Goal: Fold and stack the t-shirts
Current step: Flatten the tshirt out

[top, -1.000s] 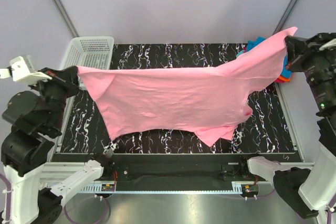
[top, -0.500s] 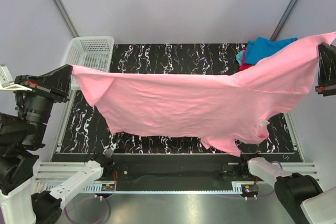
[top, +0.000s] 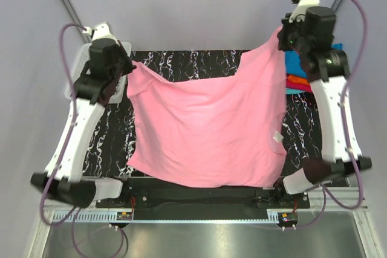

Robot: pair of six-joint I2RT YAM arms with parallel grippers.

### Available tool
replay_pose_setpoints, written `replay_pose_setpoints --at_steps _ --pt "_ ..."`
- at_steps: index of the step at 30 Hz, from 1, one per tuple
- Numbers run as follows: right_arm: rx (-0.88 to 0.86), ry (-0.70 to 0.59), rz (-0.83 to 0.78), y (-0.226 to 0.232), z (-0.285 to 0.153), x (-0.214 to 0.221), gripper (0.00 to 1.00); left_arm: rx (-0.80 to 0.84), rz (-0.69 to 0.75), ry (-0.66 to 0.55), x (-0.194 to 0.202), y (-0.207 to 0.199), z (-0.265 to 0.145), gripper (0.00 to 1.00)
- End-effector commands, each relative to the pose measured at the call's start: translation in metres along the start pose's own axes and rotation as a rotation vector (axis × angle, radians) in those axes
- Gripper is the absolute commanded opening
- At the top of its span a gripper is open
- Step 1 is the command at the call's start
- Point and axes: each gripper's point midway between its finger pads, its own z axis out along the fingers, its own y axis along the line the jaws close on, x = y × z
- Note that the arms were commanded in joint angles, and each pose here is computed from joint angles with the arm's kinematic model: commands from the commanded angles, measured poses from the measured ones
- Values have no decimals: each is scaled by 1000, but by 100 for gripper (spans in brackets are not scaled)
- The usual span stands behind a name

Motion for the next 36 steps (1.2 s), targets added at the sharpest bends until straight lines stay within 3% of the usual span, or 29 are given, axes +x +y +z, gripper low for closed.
replay_pose_setpoints --at_steps 1,5,8,13,20,30,32,36 --pt "9 -95 14 -10 19 -29 0 20 -88 15 -2 3 39 0" --pt "-27 -116 13 -9 34 -45 0 7 -121 2 -24 18 64 0" --pt "-26 -141 -9 -11 18 -59 0 43 -111 -24 -50 19 68 0" --pt "-6 -222 -39 -15 -44 -83 0 133 -74 -80 -80 9 24 0" --pt "-30 -361 -52 -11 -160 -97 0 225 -16 -125 -63 5 -57 0" --pt "-35 -515 -66 -9 -252 -102 0 210 42 -378 -100 13 -181 0" --pt "-39 -528 -67 -8 -257 -105 0 203 45 -402 -107 13 -189 0" --pt "-43 -515 -70 -7 -232 -108 0 169 33 -327 -103 16 -148 0"
